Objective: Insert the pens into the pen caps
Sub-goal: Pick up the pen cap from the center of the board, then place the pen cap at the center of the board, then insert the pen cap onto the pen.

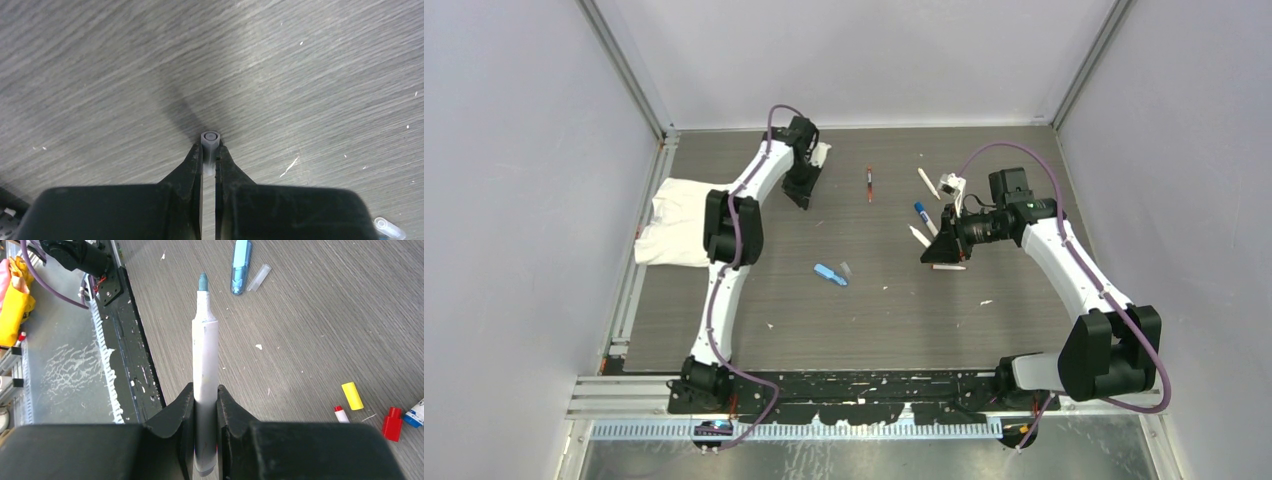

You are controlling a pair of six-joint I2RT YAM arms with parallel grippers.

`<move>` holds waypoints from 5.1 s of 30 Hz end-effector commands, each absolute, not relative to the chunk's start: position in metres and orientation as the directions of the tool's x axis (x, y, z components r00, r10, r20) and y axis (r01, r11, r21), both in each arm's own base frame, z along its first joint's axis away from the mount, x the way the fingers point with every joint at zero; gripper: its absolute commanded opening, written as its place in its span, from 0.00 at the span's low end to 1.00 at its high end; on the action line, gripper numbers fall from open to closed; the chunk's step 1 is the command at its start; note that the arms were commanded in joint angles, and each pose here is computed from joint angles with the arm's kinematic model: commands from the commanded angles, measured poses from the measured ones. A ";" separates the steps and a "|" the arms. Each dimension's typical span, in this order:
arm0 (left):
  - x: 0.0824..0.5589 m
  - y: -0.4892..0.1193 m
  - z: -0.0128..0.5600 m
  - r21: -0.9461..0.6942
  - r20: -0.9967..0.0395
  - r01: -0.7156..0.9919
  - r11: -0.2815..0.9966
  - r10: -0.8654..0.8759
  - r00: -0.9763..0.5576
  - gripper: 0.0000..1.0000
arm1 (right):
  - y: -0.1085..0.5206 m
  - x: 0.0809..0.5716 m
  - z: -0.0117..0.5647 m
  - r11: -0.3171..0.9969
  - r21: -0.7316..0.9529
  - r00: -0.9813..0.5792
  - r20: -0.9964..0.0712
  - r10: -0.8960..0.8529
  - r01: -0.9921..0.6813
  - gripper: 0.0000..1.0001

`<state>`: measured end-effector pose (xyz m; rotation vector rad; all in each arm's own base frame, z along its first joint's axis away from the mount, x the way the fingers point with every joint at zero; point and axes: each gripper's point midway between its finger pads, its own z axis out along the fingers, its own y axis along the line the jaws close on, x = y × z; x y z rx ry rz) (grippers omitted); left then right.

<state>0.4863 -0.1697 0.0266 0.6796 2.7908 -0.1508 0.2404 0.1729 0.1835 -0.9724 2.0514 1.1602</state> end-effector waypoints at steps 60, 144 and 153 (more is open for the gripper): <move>0.264 -0.313 0.163 -0.977 -0.062 -0.038 0.209 -0.449 -0.892 0.01 | 0.197 0.225 0.204 0.268 0.383 -0.458 -0.823 -0.335 -0.884 0.01; 0.235 -0.278 0.174 -0.702 -0.496 0.228 0.674 -0.233 -0.837 0.01 | 0.200 0.199 0.221 0.112 0.388 -0.404 -0.883 -0.240 -0.915 0.01; 0.265 -0.289 0.251 -0.940 -0.340 0.261 0.219 -0.665 -0.665 0.01 | 0.204 0.198 0.229 0.102 0.416 -0.429 -0.879 -0.209 -0.903 0.01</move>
